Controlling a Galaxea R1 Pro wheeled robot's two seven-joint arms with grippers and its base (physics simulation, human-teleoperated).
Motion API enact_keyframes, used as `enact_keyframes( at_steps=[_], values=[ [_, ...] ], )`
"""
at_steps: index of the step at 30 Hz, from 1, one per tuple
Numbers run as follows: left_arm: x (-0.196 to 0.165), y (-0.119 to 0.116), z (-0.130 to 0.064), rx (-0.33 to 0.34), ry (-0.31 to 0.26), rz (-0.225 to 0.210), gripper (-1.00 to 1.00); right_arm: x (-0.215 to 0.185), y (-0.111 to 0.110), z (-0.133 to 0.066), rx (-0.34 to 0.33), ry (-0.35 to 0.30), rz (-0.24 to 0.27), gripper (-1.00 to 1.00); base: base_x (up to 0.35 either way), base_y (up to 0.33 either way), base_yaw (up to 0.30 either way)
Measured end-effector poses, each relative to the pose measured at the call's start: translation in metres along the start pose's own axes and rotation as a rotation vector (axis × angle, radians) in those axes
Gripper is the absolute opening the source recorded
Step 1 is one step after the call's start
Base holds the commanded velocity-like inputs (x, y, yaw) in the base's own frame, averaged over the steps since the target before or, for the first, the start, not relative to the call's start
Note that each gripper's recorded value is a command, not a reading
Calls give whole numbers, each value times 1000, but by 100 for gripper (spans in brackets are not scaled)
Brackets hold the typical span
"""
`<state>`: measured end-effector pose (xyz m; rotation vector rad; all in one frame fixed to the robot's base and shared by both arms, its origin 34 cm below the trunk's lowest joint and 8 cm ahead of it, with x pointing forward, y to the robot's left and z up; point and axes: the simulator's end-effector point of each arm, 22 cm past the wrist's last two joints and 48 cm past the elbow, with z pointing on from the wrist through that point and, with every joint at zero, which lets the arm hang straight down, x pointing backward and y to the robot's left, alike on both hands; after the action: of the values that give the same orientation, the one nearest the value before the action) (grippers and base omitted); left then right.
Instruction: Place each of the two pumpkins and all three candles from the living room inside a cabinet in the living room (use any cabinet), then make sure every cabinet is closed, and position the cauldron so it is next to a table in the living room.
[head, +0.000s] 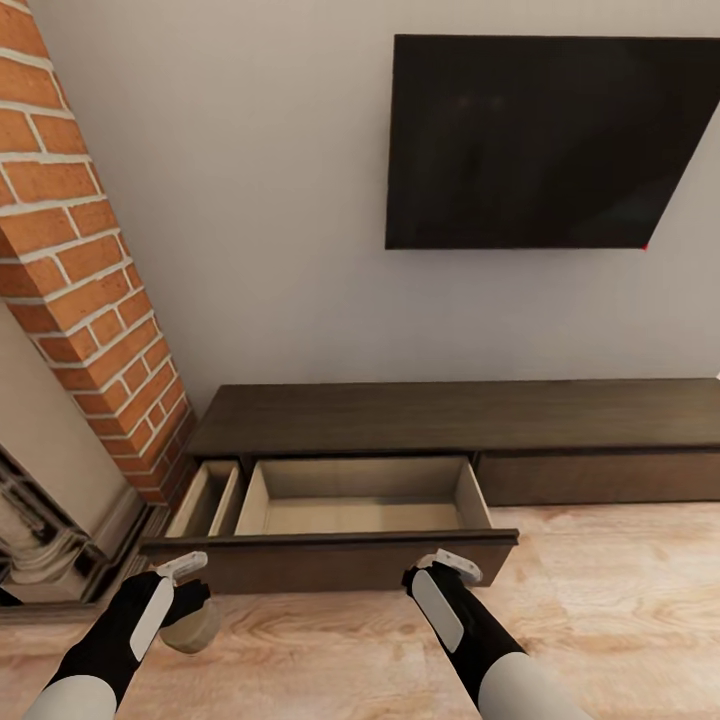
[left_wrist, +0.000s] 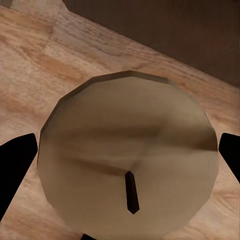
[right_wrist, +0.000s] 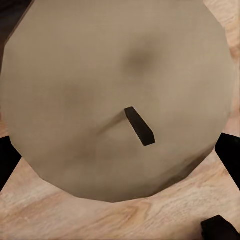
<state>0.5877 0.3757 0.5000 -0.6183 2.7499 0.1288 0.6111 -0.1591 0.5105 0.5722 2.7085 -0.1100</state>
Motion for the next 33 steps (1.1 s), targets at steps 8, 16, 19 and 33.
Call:
enact_keyframes(
  at_steps=[8, 16, 19, 33],
  values=[
    [-2, 0, -1, 2, -3, -2, -100, 0, 0, 0, -2, 1, 7, -100, 164, 1, 0],
    [-4, -2, -12, 18, 48, 7, -100, 0, 3, -3, -7, 11, -11, -100, 9, 0, 0],
    [-8, -5, -18, 26, 57, 15, -100, -10, 14, -13, -39, 10, -28, -100, 0, 0, 0],
    [8, -42, -12, 200, 122, 28, -100, -40, 52, -59, -210, -46, -89, -100, 0, 0, 0]
  ],
)
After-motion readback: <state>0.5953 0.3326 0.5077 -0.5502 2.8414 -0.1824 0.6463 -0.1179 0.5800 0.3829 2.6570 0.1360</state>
